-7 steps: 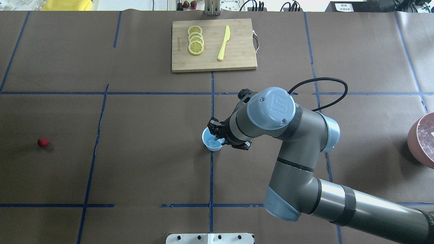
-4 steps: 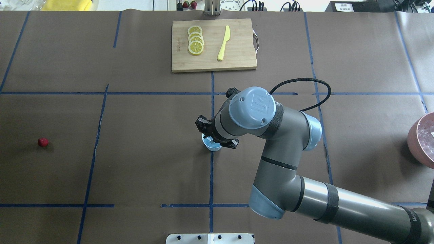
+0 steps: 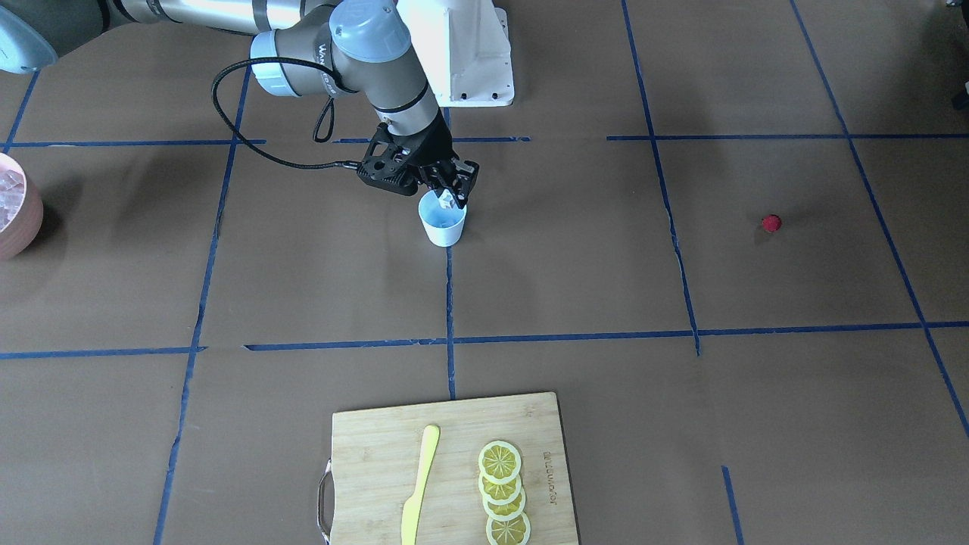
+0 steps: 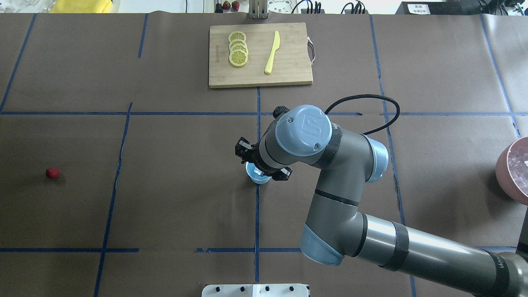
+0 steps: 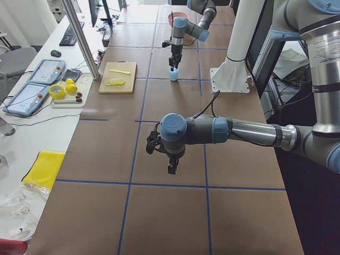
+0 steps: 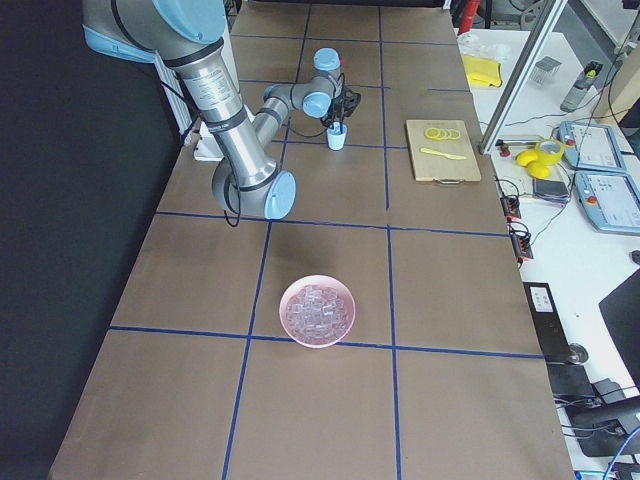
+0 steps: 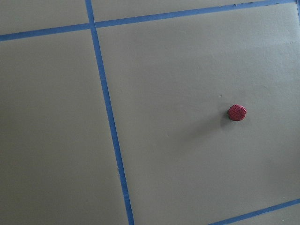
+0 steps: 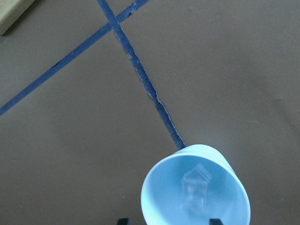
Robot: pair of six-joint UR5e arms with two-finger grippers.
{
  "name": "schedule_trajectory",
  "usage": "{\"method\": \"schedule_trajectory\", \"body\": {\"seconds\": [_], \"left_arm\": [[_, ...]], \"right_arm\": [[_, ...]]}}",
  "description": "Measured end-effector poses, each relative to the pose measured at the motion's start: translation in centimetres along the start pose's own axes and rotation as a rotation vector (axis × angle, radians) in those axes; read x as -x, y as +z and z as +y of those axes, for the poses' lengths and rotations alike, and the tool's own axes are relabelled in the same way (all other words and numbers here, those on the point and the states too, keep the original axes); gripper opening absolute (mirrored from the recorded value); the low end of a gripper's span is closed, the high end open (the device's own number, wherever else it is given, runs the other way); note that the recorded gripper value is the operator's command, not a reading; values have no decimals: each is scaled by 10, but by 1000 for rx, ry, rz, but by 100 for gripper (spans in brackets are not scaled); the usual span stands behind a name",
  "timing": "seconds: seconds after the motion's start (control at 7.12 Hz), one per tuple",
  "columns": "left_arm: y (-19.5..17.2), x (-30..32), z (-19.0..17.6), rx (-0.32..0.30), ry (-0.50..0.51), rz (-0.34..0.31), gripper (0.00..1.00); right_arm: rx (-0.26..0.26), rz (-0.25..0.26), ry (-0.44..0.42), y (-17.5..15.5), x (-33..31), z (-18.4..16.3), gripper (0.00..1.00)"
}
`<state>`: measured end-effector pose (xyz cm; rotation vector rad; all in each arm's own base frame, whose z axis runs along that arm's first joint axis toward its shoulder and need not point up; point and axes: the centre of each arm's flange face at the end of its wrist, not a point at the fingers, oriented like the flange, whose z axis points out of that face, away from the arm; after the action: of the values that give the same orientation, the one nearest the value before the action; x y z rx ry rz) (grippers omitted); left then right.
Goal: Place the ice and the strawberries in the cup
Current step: 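Open the right gripper to drop the ice cube into the cup, then move the right gripper back to the pink bowl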
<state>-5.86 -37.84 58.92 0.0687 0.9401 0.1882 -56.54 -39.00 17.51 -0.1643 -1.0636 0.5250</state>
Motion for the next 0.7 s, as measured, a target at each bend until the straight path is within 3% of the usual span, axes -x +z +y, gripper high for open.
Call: {"method": "schedule_trajectory", "body": {"seconds": [0.42,0.7], "left_arm": [[0,0,0,0,0,0,100],[0,0,0,1,-1,0,100]], "right_arm": [[-3,-3,3,-4,1,-4,72],[35,8,49,-38,-8,-47,73]]}}
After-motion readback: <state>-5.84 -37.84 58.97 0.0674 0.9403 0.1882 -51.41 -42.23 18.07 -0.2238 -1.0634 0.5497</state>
